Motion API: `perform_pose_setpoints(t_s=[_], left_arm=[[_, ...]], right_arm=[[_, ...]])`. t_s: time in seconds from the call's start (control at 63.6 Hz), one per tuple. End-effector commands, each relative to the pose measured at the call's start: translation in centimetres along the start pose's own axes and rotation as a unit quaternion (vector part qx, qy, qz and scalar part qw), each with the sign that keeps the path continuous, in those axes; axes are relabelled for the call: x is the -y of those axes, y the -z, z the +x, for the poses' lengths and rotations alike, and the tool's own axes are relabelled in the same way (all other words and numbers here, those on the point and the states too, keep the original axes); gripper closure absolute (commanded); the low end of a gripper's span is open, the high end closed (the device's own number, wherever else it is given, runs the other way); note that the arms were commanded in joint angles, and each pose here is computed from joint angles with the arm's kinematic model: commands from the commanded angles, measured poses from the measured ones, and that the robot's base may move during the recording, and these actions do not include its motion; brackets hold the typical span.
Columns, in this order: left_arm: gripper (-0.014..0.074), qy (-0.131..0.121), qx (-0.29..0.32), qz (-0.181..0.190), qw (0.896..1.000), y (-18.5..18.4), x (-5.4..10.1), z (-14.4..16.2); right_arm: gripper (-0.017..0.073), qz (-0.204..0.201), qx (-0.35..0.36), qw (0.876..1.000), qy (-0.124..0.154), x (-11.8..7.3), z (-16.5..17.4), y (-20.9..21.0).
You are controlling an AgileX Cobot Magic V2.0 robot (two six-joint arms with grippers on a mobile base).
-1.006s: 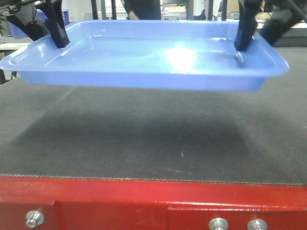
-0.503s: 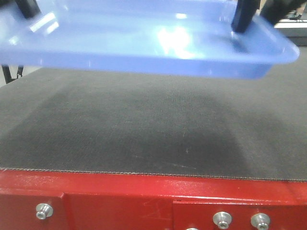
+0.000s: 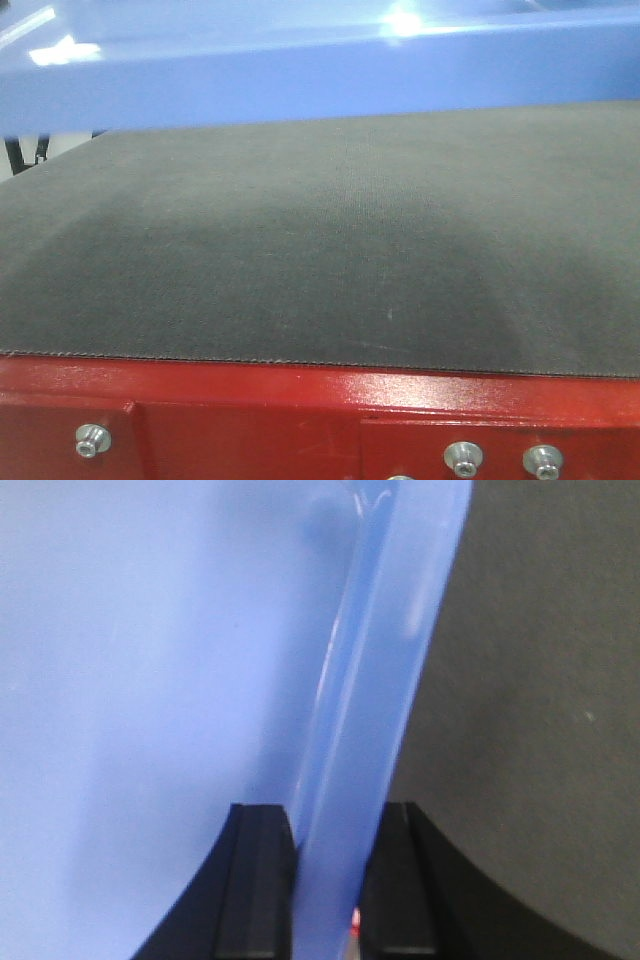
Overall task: Grab blue tray and place on right shelf
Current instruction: 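Lift the blue tray off the table with both grippers, then hold the tray with both grippers while the base turns away from table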
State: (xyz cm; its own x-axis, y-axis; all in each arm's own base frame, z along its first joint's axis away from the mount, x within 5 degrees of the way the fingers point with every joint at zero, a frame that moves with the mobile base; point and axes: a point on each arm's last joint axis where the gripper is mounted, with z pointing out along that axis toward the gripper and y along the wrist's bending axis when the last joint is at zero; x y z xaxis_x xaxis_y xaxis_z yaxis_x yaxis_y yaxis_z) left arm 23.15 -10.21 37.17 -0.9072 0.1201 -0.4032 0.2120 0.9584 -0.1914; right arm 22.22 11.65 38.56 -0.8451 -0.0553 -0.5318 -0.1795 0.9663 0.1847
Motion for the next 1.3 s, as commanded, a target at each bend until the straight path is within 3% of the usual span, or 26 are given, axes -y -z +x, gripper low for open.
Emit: perform_pose_setpoints(t_s=[0.0,0.126,1.289], left_arm=[[0.0634,-0.042,0.003,-0.035,0.998,0.73,-0.01,0.81],[0.0634,-0.046,0.013,-0.028,0.998,0.68,0.57,0.75],[0.0642,-0.041,0.008,-0.014,0.999,0.61,0.82,0.82]], right_arm=[[0.0494,0.028,0.047,0.998,0.031,0.81,-0.44,2.04],[0.0494,0.029,0.046,0.998,0.032,0.83,-0.41,2.00],[0.0494,0.029,0.045,0.998,0.035,0.83,-0.40,2.00]])
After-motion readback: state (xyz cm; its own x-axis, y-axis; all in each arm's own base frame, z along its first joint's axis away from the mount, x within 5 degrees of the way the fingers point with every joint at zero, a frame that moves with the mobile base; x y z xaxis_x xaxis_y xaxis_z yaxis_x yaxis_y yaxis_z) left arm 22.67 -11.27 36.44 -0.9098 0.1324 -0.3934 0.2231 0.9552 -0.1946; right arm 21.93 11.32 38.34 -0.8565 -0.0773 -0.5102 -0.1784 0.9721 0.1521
